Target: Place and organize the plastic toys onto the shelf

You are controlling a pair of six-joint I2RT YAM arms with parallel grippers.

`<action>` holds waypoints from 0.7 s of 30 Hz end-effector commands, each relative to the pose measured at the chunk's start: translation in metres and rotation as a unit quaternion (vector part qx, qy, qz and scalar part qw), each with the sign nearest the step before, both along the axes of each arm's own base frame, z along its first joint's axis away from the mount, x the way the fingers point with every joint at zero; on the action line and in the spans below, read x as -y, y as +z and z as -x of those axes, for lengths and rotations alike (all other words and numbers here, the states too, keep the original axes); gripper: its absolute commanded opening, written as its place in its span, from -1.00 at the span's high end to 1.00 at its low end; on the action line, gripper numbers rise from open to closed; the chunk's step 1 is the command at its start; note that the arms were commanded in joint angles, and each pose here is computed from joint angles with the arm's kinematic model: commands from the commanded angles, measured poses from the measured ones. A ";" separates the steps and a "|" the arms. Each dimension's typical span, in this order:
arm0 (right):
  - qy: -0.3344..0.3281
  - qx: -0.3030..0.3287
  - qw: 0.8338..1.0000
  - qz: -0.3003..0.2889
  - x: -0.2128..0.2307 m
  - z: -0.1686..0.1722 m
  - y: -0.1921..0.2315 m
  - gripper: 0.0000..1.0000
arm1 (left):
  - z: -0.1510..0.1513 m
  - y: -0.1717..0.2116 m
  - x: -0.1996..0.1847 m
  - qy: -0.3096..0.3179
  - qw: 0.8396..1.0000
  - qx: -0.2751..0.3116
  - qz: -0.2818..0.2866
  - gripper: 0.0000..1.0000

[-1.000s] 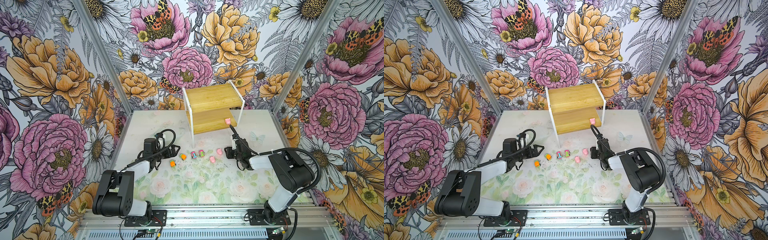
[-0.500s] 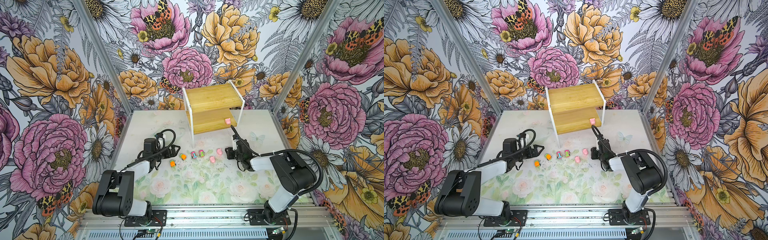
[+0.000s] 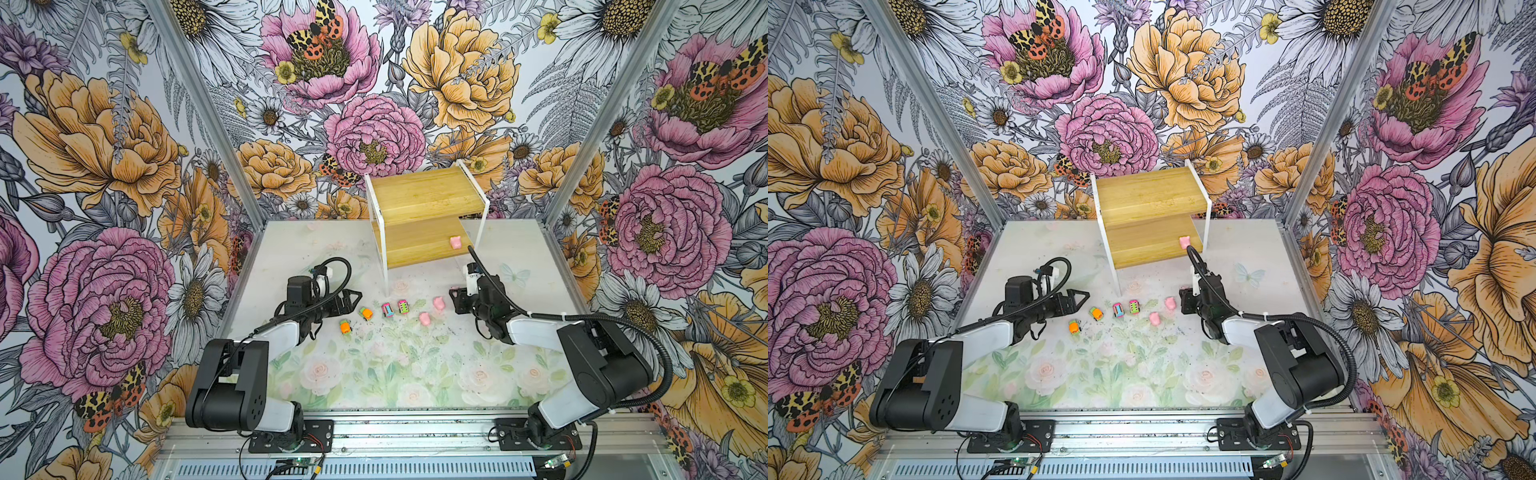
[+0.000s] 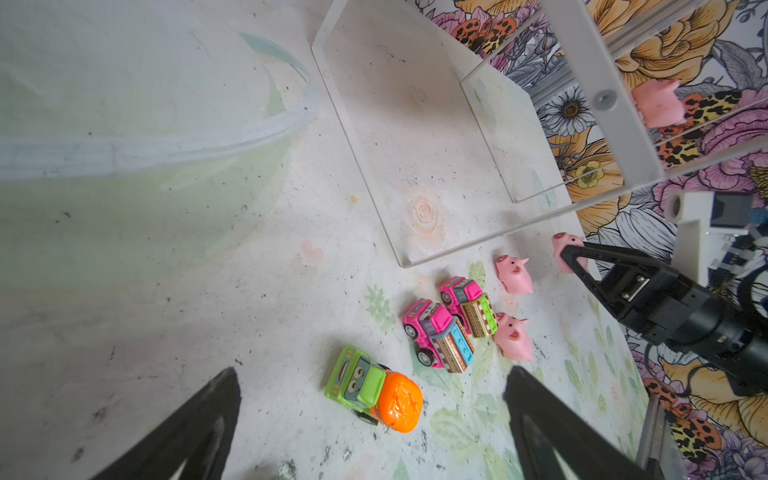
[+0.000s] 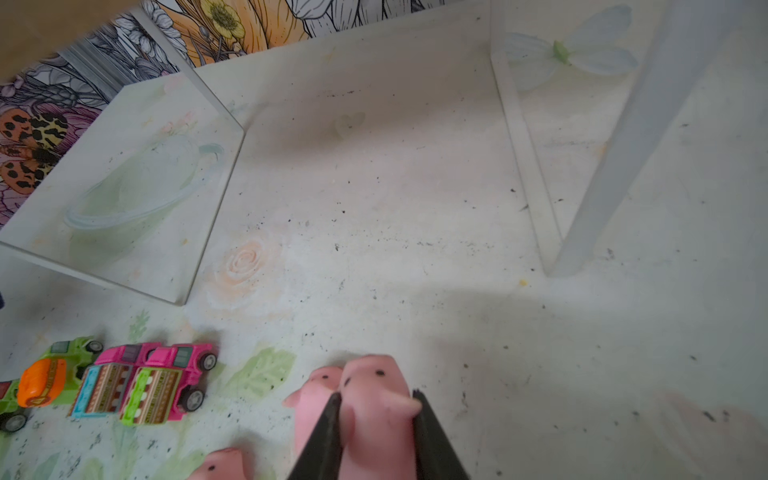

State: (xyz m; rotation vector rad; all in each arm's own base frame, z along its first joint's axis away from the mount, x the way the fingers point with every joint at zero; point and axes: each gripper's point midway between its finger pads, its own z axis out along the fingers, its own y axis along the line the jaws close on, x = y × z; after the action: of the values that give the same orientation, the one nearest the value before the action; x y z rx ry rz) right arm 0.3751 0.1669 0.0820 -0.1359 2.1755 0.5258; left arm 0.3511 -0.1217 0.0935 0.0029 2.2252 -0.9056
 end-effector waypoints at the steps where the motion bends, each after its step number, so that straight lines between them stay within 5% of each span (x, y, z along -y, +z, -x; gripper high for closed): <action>1: 0.012 0.052 0.998 -0.027 -0.014 -0.006 0.053 0.45 | 0.004 0.003 0.010 -0.030 0.999 0.008 0.035 -0.98; 11: 0.024 0.143 0.989 -0.036 -0.044 -0.022 0.143 0.44 | 0.006 0.005 0.012 -0.039 0.998 0.011 0.046 -0.98; 21: 0.004 0.157 0.987 -0.024 -0.063 -0.060 0.160 0.44 | 0.008 0.007 0.014 -0.051 0.996 0.014 0.066 -0.97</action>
State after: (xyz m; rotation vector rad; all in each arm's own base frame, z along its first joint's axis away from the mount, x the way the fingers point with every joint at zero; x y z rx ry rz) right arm 0.4240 0.2280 0.2404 -0.1964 1.8529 0.5748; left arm 0.3463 -0.1341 0.0989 0.0514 2.1723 -1.0617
